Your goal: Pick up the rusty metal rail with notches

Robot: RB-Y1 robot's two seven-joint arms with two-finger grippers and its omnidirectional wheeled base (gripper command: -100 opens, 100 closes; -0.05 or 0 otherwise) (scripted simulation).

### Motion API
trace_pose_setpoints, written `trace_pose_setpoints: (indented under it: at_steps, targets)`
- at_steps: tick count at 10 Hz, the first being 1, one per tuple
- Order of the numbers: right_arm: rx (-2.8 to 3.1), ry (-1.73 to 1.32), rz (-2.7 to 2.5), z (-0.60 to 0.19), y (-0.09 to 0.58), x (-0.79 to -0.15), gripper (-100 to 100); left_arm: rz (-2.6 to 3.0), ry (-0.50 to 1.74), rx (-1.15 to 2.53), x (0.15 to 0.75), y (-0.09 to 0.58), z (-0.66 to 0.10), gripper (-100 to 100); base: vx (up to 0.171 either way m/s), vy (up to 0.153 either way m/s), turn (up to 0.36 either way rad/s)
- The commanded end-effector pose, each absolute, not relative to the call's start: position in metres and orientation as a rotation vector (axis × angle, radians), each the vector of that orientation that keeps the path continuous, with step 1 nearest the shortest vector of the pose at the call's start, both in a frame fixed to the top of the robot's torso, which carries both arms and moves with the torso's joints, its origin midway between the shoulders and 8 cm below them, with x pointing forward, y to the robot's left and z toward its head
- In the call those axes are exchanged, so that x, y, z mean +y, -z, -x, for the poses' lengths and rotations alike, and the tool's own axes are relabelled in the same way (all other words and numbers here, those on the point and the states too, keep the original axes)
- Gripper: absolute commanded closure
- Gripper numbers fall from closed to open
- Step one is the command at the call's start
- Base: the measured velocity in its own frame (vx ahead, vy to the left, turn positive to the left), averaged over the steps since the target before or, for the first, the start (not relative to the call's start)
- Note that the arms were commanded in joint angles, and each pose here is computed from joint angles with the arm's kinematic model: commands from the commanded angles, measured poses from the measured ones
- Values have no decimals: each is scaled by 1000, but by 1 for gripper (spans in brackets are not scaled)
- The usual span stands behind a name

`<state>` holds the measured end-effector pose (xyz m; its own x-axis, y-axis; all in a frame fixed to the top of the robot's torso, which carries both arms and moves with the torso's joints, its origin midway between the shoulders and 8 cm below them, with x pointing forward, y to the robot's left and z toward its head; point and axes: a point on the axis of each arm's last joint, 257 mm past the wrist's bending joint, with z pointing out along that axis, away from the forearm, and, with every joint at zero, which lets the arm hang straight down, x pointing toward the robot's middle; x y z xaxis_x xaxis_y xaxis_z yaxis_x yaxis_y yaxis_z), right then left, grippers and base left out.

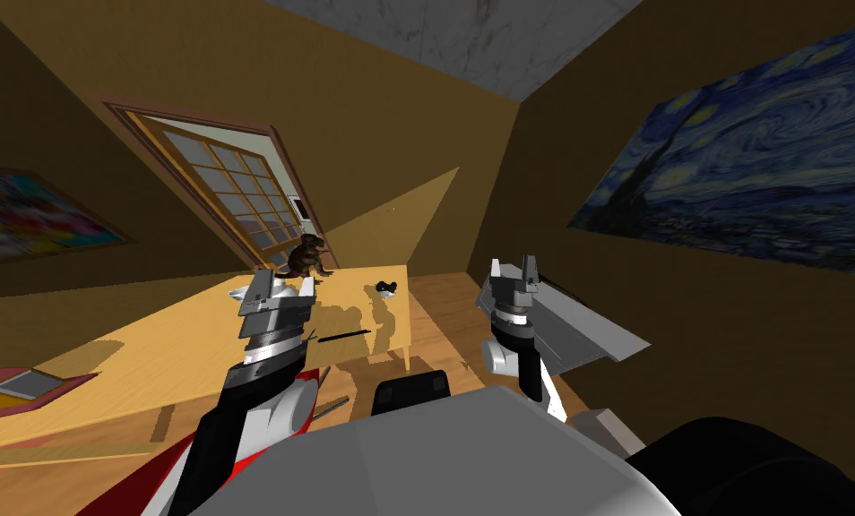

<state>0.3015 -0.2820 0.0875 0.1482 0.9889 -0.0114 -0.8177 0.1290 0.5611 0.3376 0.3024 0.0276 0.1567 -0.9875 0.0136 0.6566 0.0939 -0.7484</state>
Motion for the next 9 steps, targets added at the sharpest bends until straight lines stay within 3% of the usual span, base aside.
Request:
trace_pose_setpoints:
  at_steps: [1, 9]
  targets:
    - [432, -1373, -483, -302, -87, -282, 0, 718, 1334, 639, 301, -17, -350, -100, -24, 21, -53]
    - [432, -1373, -483, -302, -87, -282, 0, 934, 1336, 816, 315, 60, -419, -100, -49, 63, -74]
